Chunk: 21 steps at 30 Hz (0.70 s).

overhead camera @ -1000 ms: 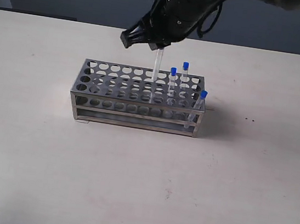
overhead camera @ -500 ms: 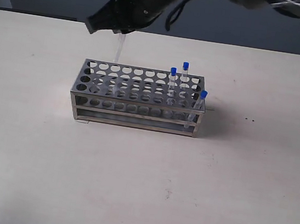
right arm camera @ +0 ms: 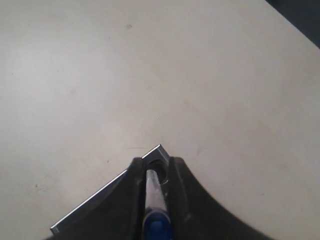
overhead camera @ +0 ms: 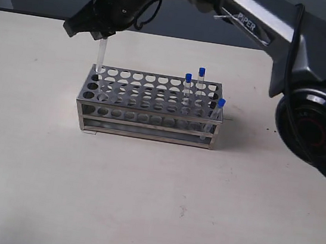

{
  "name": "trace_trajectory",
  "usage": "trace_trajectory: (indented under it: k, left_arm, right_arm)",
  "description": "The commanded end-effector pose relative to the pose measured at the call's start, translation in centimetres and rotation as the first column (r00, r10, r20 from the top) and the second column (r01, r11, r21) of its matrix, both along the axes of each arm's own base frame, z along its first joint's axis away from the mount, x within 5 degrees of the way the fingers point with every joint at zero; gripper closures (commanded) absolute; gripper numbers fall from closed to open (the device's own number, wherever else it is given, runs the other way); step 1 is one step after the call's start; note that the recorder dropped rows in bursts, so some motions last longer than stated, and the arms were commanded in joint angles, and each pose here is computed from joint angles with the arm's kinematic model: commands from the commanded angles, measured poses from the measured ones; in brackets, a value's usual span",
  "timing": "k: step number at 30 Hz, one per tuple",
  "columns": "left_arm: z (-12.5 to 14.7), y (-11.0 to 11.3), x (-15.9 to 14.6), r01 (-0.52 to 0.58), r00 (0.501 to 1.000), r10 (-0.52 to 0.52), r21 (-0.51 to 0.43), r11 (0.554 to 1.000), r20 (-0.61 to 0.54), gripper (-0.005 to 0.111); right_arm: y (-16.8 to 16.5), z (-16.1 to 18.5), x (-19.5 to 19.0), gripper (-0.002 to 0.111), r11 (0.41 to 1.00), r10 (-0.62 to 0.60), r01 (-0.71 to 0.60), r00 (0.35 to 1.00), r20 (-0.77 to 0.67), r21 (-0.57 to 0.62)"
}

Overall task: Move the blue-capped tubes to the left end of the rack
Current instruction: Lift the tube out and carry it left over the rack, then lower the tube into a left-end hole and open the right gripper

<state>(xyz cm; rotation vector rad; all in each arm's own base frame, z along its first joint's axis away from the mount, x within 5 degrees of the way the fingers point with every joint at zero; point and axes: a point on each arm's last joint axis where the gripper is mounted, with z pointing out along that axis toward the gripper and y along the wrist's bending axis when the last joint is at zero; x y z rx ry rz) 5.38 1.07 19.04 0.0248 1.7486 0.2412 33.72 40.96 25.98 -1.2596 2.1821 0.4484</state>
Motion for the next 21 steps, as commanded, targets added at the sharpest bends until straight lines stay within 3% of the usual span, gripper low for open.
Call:
trace_trajectory:
  k: [1,21]
  left_arm:
    - [0.0,0.0,0.1,0.005,1.000,-0.005,-0.008,1.000,0.008,0.106]
    - [0.0,0.0,0.1,0.005,1.000,-0.005,-0.008,1.000,0.008,0.106]
  right_arm:
    - [0.4,-1.0,-0.1,0.109,0.999,0.017,-0.016,1.000,0.012,-0.037]
    - [1.4,-4.3,0.5,0.109,1.000,-0.010,0.009,0.999,-0.035,-0.024]
